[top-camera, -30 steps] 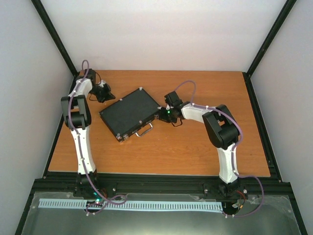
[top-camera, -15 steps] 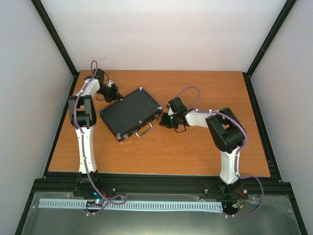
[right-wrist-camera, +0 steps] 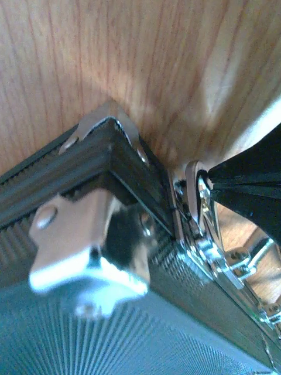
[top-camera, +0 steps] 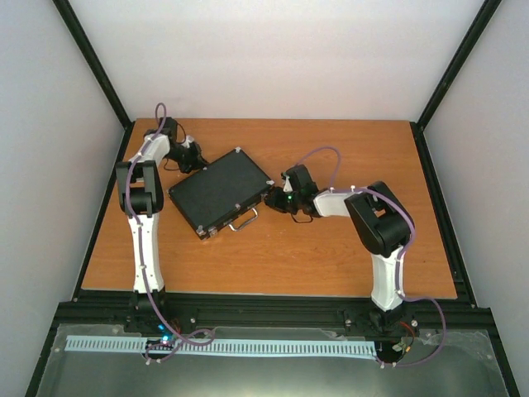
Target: Pack up texas hold em set
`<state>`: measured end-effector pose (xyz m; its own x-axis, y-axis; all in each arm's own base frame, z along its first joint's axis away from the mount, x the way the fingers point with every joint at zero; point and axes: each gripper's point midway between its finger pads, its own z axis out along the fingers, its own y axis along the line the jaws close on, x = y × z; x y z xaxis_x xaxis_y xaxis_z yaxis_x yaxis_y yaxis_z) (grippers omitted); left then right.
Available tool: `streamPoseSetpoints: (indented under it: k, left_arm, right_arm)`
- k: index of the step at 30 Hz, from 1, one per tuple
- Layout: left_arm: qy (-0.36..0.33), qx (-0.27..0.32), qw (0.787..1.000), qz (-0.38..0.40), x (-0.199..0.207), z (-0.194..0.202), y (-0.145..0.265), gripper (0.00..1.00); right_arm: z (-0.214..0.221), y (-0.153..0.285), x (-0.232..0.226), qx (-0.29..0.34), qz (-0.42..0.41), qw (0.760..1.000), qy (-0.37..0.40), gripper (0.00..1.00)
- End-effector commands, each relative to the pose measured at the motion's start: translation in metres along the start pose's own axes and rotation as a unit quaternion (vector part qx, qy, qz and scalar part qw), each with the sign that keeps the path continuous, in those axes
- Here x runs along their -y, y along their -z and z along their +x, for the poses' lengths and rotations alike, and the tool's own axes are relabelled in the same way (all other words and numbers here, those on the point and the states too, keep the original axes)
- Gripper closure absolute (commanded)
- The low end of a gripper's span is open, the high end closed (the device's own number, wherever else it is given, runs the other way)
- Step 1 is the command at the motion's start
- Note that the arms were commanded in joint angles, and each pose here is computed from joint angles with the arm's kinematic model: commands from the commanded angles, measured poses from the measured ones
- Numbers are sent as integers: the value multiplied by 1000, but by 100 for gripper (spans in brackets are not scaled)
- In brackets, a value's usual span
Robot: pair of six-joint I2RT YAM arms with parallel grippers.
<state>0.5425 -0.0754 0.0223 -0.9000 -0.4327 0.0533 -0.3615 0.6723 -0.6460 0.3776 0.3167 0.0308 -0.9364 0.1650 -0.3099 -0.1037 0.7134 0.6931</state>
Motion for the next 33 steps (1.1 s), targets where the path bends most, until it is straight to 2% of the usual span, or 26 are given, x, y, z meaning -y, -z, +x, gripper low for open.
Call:
streamPoseSetpoints:
  k: [1, 7, 15, 20, 23, 27, 30, 33]
  left_arm:
    - [3, -10, 1000, -13, -4, 8, -10, 99]
    - [-8, -26, 1000, -15, 2, 20, -20, 99]
    - [-13, -58, 998, -6, 8, 52, -34, 99]
    - [-22, -56, 998, -25, 1, 54, -33, 99]
    - [-29, -41, 998, -35, 3, 44, -24, 99]
    - [-30, -16, 998, -44, 3, 25, -7, 99]
    - [-29, 6, 998, -47, 2, 8, 7, 98]
    - [-32, 31, 998, -43, 5, -8, 27, 83]
  right_arm:
    - [-10, -14, 3, 12, -12, 1000, -9, 97]
    - [-8, -27, 13, -4, 2, 1000, -19, 97]
    - [-15, -30, 24, 25, 20, 998, -53, 97]
    - [-15, -28, 31, 24, 48, 995, -80, 97]
    - [-12, -12, 22, 9, 55, 997, -48, 97]
    - [-12, 13, 7, -23, 77, 996, 31, 97]
    - [-20, 39, 1, -24, 110, 991, 76, 97]
    - [-32, 64, -4, -16, 138, 985, 103, 91]
